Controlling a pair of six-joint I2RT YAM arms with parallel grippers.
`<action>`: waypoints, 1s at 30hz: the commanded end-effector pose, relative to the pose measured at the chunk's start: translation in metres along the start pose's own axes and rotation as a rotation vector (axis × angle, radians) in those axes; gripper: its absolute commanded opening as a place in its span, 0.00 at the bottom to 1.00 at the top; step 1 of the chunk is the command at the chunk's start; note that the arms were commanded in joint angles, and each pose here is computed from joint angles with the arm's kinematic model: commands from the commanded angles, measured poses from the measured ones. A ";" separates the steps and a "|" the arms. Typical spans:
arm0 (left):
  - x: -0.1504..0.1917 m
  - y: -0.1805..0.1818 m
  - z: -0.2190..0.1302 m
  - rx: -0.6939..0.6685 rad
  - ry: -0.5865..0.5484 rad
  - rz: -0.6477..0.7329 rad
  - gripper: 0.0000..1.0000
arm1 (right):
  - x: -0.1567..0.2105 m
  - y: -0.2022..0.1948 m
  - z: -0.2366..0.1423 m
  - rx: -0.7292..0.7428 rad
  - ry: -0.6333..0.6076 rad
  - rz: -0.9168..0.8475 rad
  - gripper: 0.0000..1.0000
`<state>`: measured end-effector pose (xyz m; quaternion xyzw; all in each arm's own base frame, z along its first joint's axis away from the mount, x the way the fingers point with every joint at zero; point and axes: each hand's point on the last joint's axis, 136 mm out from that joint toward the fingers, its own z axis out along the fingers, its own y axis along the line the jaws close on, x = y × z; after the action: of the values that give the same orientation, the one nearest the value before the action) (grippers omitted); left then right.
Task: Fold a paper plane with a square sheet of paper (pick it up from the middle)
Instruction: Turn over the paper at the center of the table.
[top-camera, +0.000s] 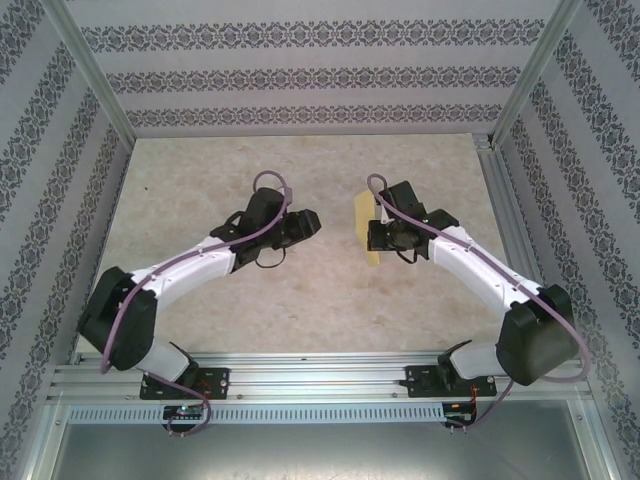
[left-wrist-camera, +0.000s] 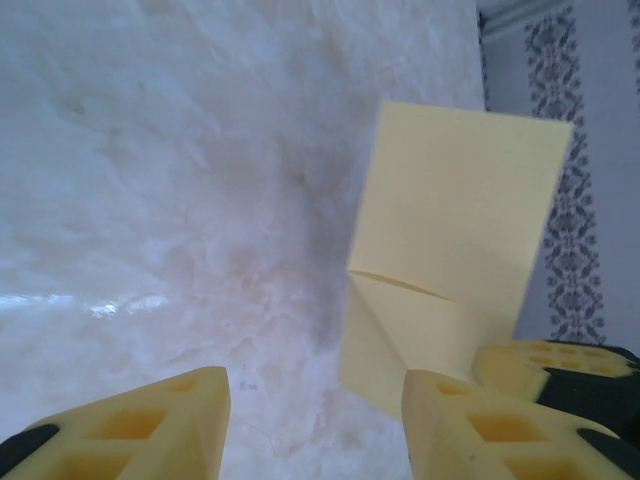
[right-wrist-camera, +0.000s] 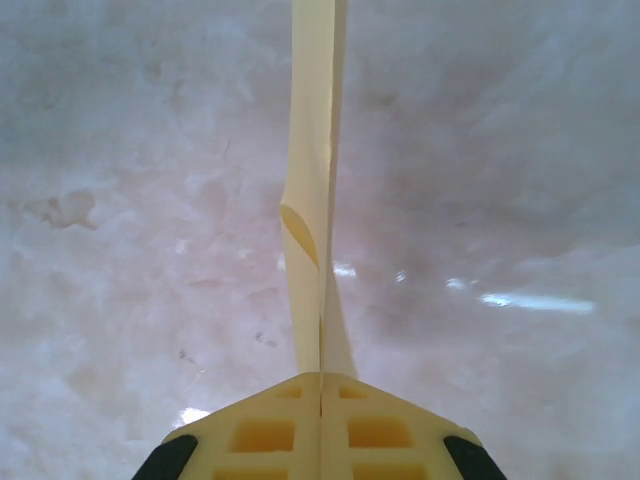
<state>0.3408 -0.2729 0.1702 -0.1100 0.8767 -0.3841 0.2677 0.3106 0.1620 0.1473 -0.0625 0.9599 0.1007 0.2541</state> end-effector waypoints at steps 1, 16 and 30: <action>-0.009 0.056 -0.019 -0.160 -0.055 -0.064 0.51 | 0.020 -0.042 -0.015 0.345 0.098 -0.182 0.02; -0.047 0.137 -0.099 -0.242 -0.224 -0.260 0.54 | 0.071 0.076 0.066 0.477 0.328 -0.536 0.10; -0.027 0.085 -0.056 -0.023 -0.017 -0.144 0.49 | 0.050 0.112 0.036 -0.048 0.163 -0.193 0.45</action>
<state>0.3313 -0.1327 0.1361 -0.2504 0.8667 -0.3475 0.2559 0.2521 0.2761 0.0777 -0.2265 0.9643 -0.0117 0.1370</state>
